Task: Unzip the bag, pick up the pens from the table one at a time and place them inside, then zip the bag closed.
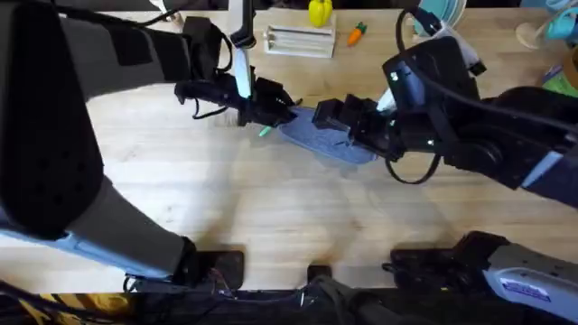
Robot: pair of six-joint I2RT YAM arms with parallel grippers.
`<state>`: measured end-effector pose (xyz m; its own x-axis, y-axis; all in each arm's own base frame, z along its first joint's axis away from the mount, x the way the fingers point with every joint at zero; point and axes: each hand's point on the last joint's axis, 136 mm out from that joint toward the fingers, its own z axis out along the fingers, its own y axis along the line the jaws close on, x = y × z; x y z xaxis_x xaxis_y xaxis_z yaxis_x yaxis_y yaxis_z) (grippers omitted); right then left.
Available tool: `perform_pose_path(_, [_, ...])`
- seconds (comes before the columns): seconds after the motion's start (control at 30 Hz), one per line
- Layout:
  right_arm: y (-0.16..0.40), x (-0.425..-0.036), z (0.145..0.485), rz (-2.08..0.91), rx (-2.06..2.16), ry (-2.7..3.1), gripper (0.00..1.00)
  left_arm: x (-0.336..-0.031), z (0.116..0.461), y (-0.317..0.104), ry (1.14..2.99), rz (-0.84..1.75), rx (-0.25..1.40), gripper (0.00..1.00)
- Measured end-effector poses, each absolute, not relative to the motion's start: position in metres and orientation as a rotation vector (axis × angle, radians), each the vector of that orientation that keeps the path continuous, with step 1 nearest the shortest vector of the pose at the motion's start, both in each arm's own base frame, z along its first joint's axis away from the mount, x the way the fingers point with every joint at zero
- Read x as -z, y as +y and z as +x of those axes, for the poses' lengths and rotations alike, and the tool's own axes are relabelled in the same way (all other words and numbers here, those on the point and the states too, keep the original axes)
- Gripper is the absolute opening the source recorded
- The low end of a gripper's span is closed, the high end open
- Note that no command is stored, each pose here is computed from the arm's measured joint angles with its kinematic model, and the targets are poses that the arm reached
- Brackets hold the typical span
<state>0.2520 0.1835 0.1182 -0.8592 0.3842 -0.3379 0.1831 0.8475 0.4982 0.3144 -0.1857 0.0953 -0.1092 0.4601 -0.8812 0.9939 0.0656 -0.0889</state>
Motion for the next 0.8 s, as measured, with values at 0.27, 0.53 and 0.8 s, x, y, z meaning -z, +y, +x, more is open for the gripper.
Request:
perform_pose_path(0.27, [0.180,-0.101,0.261,0.456,-0.568,2.612,0.803,-0.095,0.314,-0.186,1.658,1.470,0.985,0.041])
perform_pose_path(0.53, [0.172,-0.093,0.261,0.478,-0.507,2.625,0.504,-0.095,0.314,-0.186,1.658,1.470,0.985,0.041])
perform_pose_path(0.8, [0.166,-0.090,0.258,0.488,-0.466,2.637,0.242,-0.095,0.314,-0.186,1.658,1.470,0.985,0.041])
